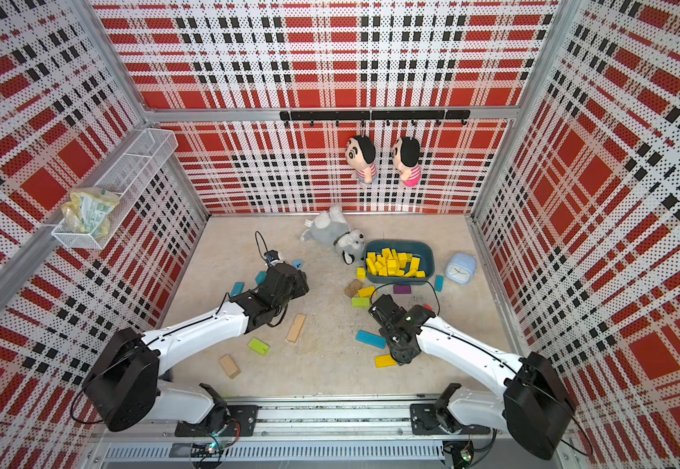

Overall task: Pick out the yellow building blocks
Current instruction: Pick up the building block from the center of the board.

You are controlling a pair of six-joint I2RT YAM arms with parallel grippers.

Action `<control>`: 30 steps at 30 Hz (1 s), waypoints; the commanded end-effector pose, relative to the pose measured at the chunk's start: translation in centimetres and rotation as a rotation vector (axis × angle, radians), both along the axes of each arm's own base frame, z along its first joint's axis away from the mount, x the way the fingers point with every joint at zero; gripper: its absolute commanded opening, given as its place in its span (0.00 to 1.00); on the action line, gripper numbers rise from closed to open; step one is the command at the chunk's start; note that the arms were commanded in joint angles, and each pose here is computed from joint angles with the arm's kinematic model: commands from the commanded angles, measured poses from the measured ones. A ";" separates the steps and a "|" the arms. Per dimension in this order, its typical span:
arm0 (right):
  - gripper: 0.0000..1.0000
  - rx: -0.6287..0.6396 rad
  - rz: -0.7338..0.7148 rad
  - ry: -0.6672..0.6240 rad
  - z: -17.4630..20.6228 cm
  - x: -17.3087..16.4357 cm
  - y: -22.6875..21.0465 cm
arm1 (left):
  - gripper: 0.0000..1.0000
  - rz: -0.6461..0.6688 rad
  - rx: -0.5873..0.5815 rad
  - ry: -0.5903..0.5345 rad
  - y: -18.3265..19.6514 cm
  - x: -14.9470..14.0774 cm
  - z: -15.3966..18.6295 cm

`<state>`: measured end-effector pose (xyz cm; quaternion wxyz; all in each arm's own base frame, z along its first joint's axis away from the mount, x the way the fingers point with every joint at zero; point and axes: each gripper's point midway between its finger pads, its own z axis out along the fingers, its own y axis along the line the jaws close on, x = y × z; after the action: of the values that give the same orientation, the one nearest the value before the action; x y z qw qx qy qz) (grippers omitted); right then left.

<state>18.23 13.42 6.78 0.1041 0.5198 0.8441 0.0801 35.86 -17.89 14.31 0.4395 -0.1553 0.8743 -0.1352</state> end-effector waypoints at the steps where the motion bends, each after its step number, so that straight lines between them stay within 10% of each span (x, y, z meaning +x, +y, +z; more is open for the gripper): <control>1: 0.66 0.054 -0.088 0.013 -0.4 -0.6 0.3 | 0.64 0.031 -0.017 -0.021 0.8 -0.2 0.8; 20: 0.61 0.175 -0.168 0.114 -4.8 -2.1 2.4 | 0.64 0.090 -0.033 -0.012 2.2 -0.7 0.3; 30: 0.36 0.106 -0.191 0.168 -5.2 -2.7 1.6 | 0.63 0.098 -0.038 -0.003 2.2 -0.7 -0.1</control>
<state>15.80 15.36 1.66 0.0136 0.5840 0.8069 0.0872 35.27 -16.16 14.17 0.4420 -0.1989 0.8641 -0.1355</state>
